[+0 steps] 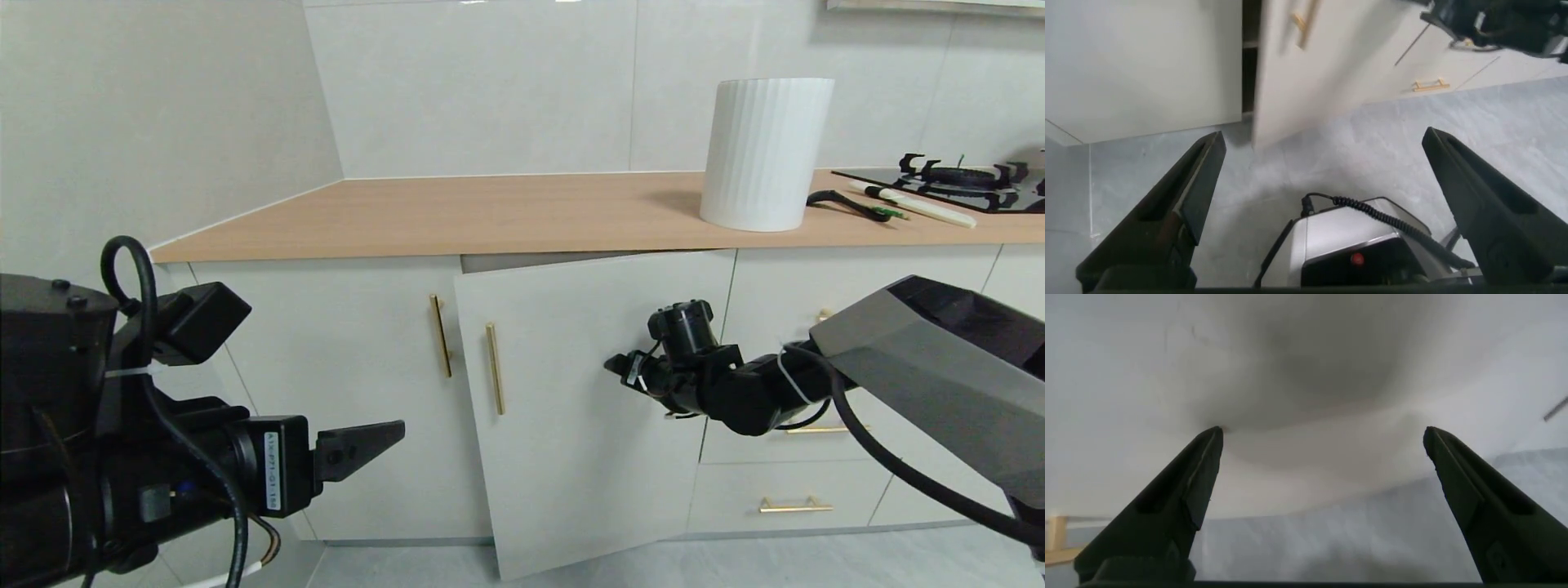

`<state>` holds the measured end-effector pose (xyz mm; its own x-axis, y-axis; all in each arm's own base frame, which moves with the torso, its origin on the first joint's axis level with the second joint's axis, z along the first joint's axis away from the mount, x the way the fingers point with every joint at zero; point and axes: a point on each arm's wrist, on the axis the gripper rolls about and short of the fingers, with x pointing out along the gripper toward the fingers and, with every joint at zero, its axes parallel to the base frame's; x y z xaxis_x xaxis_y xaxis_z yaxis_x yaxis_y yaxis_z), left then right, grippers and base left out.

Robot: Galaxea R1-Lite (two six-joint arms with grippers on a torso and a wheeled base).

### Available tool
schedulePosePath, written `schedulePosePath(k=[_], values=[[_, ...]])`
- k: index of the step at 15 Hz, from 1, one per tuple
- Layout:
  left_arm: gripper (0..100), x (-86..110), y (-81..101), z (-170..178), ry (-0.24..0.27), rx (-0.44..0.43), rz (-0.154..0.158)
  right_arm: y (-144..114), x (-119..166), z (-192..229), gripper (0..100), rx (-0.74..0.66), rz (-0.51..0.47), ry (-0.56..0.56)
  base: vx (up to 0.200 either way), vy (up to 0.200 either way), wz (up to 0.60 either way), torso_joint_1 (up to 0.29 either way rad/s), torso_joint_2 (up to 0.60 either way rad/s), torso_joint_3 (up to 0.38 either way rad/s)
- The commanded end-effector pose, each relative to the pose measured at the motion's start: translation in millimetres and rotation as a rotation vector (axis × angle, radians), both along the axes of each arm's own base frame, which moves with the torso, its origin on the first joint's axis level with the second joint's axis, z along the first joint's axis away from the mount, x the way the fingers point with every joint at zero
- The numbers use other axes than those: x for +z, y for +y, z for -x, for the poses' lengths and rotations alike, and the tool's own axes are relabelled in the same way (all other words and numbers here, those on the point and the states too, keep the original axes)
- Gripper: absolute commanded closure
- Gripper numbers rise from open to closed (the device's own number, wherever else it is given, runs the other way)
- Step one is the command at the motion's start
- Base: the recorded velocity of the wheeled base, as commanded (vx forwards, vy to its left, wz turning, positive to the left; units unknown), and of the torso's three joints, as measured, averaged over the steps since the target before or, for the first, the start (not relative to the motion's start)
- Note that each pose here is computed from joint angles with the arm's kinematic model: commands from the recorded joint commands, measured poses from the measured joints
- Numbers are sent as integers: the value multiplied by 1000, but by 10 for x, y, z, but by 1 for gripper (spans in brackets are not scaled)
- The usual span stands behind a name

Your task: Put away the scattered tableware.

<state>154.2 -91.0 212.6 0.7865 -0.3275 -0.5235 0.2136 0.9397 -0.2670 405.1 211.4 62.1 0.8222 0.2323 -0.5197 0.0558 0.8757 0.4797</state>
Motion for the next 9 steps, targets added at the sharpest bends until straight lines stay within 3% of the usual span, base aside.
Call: schedulePosePath(k=[1,9], values=[[0,-12,-1,-3,4,0,-3,10,-73,-73,0,-15,-3,0,0,0,0,0,0,0],[0,-26,-4,-6,10,-1,-5,-94,-123,-325,0,-138,-14,-40,0,0,0,0,0,0]])
